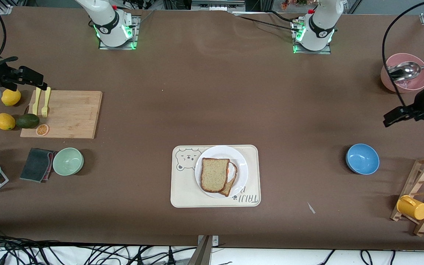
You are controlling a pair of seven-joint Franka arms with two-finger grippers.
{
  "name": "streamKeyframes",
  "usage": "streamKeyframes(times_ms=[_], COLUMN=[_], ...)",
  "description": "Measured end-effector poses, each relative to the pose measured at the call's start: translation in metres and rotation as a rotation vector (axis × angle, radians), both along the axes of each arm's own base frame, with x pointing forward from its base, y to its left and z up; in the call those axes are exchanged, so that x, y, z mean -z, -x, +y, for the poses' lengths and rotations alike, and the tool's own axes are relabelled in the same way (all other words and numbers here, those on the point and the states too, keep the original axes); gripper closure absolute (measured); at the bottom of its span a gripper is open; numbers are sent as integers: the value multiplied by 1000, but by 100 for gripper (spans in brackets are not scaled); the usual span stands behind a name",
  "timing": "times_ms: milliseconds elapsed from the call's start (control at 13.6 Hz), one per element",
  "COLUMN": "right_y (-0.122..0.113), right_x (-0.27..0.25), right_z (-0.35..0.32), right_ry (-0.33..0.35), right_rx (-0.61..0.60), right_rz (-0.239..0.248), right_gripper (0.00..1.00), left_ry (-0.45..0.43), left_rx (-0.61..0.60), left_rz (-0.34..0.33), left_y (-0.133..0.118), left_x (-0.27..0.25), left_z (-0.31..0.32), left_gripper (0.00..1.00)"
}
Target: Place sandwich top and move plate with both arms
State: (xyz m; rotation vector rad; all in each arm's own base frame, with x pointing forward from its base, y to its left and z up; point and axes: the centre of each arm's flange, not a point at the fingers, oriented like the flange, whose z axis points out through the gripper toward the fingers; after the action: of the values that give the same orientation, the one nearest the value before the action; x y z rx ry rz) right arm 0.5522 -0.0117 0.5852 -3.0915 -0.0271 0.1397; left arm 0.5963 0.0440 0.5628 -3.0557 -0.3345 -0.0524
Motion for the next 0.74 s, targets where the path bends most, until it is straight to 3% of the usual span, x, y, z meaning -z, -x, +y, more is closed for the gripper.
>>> streamKeyframes(times_ms=[736], right_y=[-1], right_x=[-1], right_z=[-1], right_ry=[3], right_rx=[-1], right_rz=[-6], right_gripper=[0], left_ry=[2], left_rx=[1], left_rz=[27], left_y=[7], left_x=[-30], left_z=[4], left_gripper=[0])
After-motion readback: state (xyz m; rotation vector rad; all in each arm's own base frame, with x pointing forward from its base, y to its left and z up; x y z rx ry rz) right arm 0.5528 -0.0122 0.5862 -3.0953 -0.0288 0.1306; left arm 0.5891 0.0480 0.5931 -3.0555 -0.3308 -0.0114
